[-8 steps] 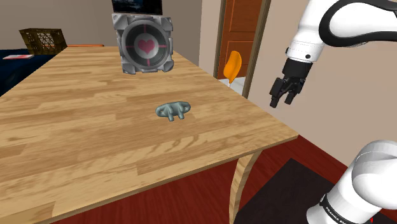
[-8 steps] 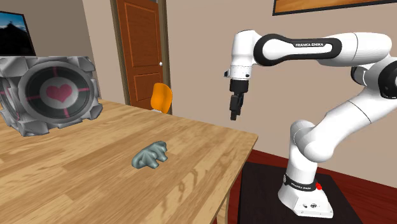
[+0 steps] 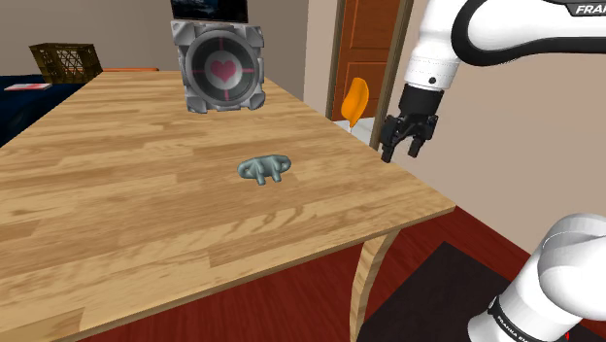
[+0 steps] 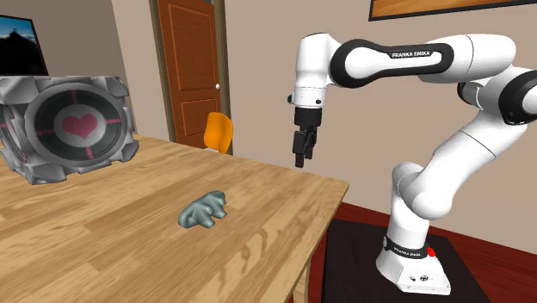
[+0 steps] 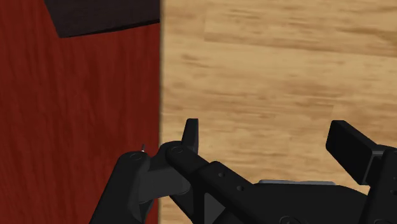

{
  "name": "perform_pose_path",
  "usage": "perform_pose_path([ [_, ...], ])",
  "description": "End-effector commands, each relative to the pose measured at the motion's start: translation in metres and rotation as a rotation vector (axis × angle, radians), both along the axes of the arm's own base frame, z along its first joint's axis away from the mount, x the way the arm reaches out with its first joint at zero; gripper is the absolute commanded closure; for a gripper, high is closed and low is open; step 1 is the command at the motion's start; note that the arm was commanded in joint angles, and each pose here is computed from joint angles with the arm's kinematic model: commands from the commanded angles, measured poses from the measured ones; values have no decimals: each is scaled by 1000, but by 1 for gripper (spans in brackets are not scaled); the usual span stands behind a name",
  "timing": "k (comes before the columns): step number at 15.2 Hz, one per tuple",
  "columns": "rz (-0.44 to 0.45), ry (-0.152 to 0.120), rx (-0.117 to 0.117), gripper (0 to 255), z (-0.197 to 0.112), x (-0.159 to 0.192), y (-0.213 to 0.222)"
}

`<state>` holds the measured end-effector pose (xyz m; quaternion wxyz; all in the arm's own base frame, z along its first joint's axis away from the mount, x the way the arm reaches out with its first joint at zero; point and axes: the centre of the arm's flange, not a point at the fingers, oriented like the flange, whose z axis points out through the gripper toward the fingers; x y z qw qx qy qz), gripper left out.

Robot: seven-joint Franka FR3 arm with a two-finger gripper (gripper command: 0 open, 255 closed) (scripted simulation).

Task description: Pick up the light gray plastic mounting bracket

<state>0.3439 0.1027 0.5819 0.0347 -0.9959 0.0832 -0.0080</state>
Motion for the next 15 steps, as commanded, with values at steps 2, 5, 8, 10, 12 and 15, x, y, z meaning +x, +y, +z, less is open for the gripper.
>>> perform_pose_path([
  [2,-14,5,-9,0,5,20,36],
  [5,-26,10,-20,0,9,41,71],
  [8,-39,14,-30,0,13,62,106],
  [10,-48,17,-37,0,14,77,130],
  [12,-56,20,-44,0,16,91,153],
  [15,-69,25,-54,0,19,114,188],
])
